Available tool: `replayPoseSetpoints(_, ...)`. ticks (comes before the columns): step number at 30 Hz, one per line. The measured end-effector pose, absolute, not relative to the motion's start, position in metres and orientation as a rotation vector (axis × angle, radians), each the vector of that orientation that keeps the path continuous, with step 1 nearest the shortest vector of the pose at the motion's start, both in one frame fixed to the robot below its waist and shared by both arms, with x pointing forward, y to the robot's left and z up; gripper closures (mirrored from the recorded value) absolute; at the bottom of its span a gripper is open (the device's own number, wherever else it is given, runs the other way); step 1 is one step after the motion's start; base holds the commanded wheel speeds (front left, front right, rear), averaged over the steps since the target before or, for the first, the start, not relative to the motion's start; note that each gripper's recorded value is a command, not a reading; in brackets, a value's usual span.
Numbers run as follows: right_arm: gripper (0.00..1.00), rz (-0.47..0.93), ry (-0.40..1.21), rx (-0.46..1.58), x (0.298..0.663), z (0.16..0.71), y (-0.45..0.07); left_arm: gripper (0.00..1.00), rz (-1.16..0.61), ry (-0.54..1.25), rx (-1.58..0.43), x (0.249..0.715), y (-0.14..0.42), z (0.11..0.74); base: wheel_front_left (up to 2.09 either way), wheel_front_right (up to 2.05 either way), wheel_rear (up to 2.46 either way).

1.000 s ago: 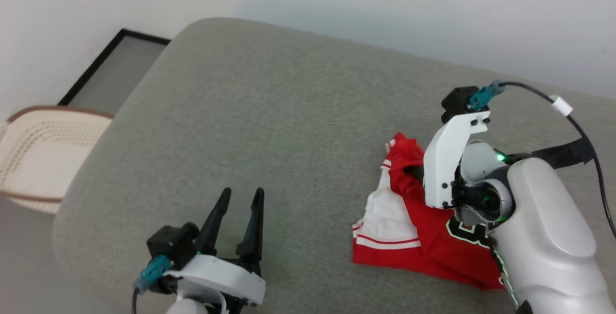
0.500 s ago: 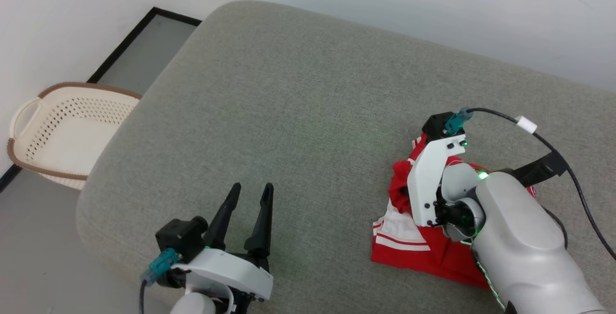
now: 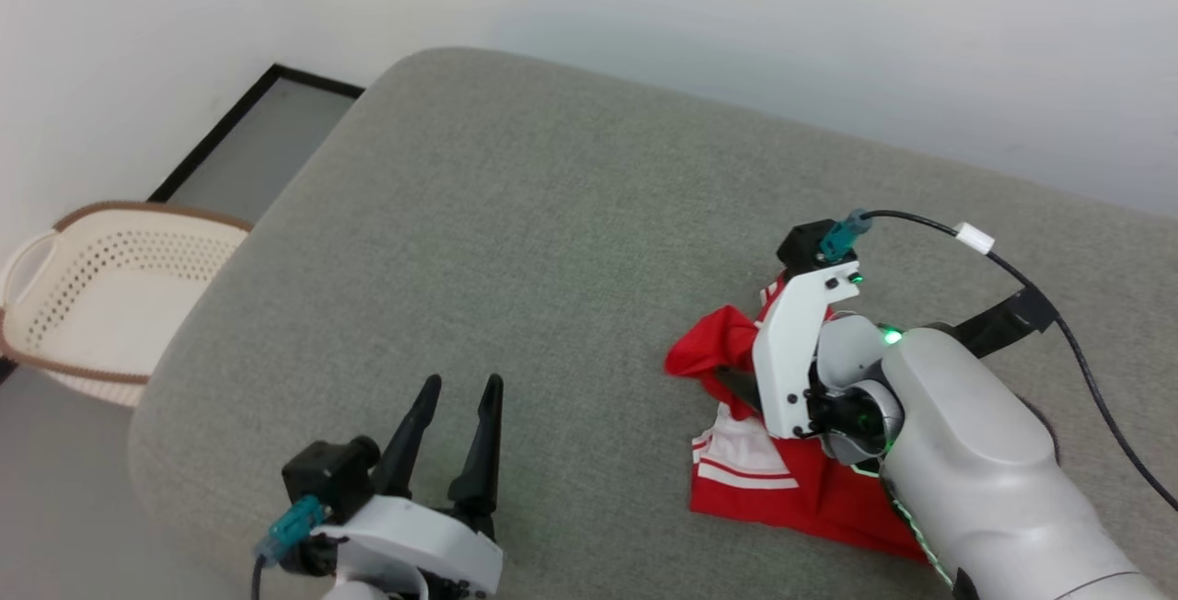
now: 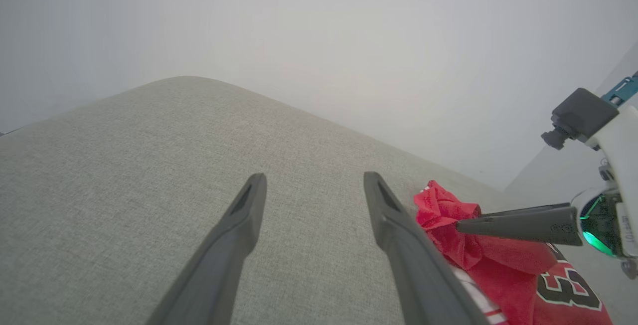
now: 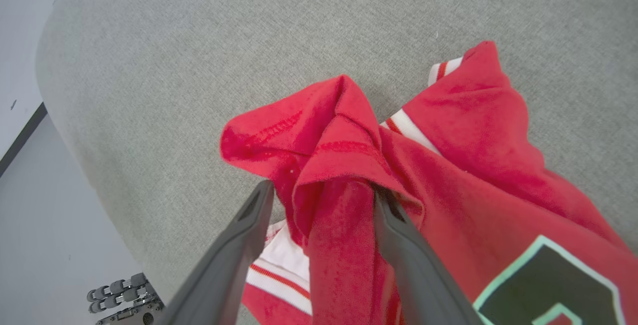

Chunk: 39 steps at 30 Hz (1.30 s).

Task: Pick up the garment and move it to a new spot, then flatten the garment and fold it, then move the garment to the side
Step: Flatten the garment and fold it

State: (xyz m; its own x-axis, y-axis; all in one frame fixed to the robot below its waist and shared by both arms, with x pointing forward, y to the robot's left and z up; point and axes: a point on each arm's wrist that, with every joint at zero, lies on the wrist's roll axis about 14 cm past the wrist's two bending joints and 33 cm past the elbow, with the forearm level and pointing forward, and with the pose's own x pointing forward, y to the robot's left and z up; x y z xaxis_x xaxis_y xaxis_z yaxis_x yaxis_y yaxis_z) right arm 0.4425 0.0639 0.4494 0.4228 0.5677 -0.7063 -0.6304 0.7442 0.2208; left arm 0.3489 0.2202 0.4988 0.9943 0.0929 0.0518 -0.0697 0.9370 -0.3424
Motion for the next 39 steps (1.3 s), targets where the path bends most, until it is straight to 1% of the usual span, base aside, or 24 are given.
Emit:
replayPoseSetpoints(6, 0.0, 0.797, 0.792, -0.056, 0.433, 0.475, 0.073, 0.0, 0.064, -0.068, -0.335, 0.343, 0.217, 0.499, 0.0, 0.0, 0.0)
replayPoseSetpoints(11, 0.0, 0.859, 0.702, -0.002, 0.424, 0.508, 0.085, 0.0, 0.044, -0.068, -0.331, 0.341, 0.213, 0.499, 0.0, 0.0, 0.0)
replayPoseSetpoints(16, 0.0, 0.904, 0.589, 0.028, 0.414, 0.533, 0.087, 0.0, 0.016, -0.073, -0.328, 0.344, 0.207, 0.501, 0.0, 0.0, 0.0)
replayPoseSetpoints(19, 0.0, 0.918, 0.506, 0.032, 0.408, 0.543, 0.079, 0.0, -0.009, -0.067, -0.324, 0.347, 0.199, 0.5, 0.0, 0.0, 0.0)
replayPoseSetpoints(23, 0.0, 0.879, 0.361, 0.046, 0.41, 0.555, 0.051, 0.0, -0.038, -0.062, -0.322, 0.353, 0.19, 0.5, 0.0, 0.0, 0.0)
replayPoseSetpoints(24, 0.0, 0.875, 0.311, 0.025, 0.409, 0.558, 0.046, 0.0, -0.046, -0.061, -0.322, 0.355, 0.187, 0.5, 0.0, 0.0, 0.0)
replayPoseSetpoints(25, 0.0, 0.851, 0.226, 0.037, 0.409, 0.565, 0.032, 0.0, -0.061, -0.063, -0.317, 0.359, 0.183, 0.501, 0.0, 0.0, 0.0)
replayPoseSetpoints(27, 0.0, 0.838, 0.139, 0.021, 0.405, 0.569, 0.021, 0.0, -0.078, -0.058, -0.307, 0.361, 0.179, 0.5, 0.0, 0.0, 0.0)
replayPoseSetpoints(32, 0.0, 0.713, -0.062, -0.007, 0.408, 0.577, -0.03, 0.0, -0.132, -0.063, -0.283, 0.37, 0.162, 0.504, 0.0, 0.0, 0.0)
replayPoseSetpoints(35, 0.0, 0.623, -0.135, -0.017, 0.405, 0.571, -0.063, 0.0, -0.164, -0.067, -0.273, 0.372, 0.151, 0.506, 0.0, 0.0, 0.0)
replayPoseSetpoints(39, 0.0, 0.48, -0.147, -0.042, 0.399, 0.556, -0.109, 0.0, -0.202, -0.09, -0.26, 0.376, 0.138, 0.513, 0.0, 0.0, 0.0)
